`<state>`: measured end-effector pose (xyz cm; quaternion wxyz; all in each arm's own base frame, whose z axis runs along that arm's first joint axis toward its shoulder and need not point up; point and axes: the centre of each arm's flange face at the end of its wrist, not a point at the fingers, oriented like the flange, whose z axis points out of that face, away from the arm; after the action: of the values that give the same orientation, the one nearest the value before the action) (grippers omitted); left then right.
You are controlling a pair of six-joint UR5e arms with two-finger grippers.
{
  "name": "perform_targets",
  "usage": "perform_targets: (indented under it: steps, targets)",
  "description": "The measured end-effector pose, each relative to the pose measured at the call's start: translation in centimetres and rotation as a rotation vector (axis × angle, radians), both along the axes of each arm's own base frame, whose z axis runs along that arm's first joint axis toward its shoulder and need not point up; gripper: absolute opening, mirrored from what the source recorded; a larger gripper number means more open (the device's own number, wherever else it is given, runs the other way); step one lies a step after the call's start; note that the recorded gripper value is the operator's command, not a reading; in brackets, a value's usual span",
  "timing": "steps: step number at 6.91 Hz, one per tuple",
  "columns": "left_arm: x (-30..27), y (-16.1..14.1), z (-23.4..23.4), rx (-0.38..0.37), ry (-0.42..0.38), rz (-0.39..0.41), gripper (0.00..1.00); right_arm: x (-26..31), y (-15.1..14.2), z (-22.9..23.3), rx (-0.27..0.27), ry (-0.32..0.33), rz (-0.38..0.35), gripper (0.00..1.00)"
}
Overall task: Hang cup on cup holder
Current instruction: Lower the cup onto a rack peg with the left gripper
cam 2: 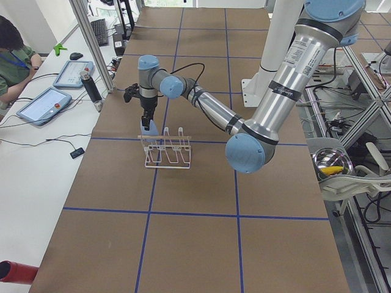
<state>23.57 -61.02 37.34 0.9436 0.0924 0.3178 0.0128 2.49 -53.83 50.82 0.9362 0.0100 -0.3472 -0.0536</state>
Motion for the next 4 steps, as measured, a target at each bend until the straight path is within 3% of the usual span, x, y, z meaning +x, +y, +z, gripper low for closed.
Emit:
perform_targets:
  steps: [4]
  targets:
    - [-1.4, 0.4, -1.2, 0.055, 0.034, -0.008, 0.99, 0.0, 0.7, -0.9, 0.020, -0.032, 0.001, 1.00]
